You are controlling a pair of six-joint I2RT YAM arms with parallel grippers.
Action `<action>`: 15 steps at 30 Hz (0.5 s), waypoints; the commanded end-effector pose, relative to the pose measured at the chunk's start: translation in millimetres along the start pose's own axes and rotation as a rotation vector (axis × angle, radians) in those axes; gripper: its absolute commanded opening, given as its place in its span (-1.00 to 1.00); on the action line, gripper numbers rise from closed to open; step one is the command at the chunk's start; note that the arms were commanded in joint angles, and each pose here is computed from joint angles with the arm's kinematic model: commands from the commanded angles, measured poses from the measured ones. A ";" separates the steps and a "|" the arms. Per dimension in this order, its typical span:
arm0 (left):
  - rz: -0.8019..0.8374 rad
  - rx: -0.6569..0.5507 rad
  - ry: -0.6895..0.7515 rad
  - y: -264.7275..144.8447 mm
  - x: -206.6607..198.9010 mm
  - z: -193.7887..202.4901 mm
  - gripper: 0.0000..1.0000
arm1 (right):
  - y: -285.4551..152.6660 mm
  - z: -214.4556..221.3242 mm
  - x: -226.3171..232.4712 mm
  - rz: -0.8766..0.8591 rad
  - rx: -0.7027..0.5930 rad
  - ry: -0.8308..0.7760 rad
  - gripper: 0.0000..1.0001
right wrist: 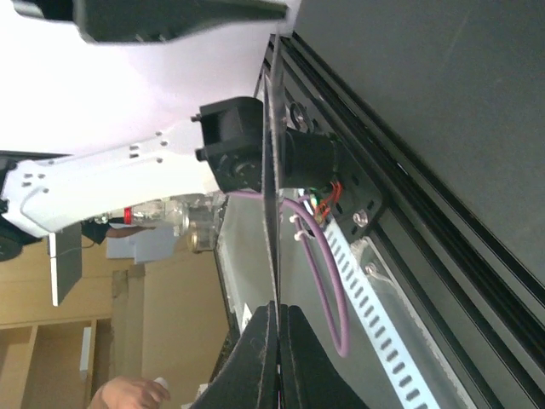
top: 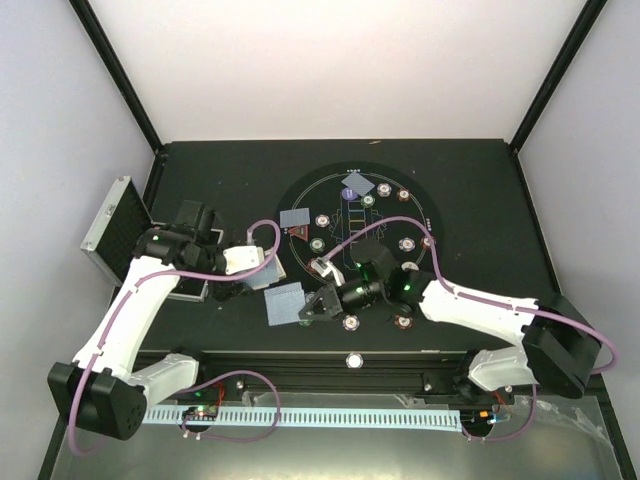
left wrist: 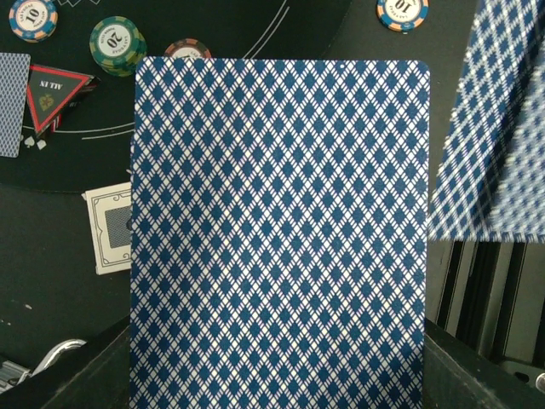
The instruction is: Distribute texas hold em gaming equipment
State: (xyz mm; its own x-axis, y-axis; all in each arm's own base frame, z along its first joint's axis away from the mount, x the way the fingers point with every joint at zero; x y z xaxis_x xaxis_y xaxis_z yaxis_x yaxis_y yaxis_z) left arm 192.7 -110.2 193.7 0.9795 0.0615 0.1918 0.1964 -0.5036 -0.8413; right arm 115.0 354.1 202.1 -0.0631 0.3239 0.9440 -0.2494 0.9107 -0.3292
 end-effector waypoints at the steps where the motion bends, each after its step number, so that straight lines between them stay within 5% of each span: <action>1: -0.045 -0.014 0.004 -12.6 14.8 -10.2 -0.97 | -3.5 16.8 -18.1 0.029 0.028 0.000 -0.98; 15: -0.046 -0.021 0.002 -16.4 12.9 -12.6 -0.97 | 11.0 6.3 -38.6 0.087 0.044 -0.018 -0.97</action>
State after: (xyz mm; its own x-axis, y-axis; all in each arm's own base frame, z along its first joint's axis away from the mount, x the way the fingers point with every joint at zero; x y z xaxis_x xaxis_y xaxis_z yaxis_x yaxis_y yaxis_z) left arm 198.7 -111.0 201.9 0.9767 0.0754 0.2008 0.2111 -0.5042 -0.8374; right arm 104.9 339.3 161.1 -0.0715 0.4080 0.9102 -0.2758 0.8688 -0.4111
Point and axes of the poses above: each gripper's point midway between its finger pads, its own y axis out along the fingers, its own x axis along the line the jaws close on, z = x × y, the point moved 2 cm from there along -y, back along the fingers, and after that the axes turned 14 degrees about y, right-handed, at the moved point
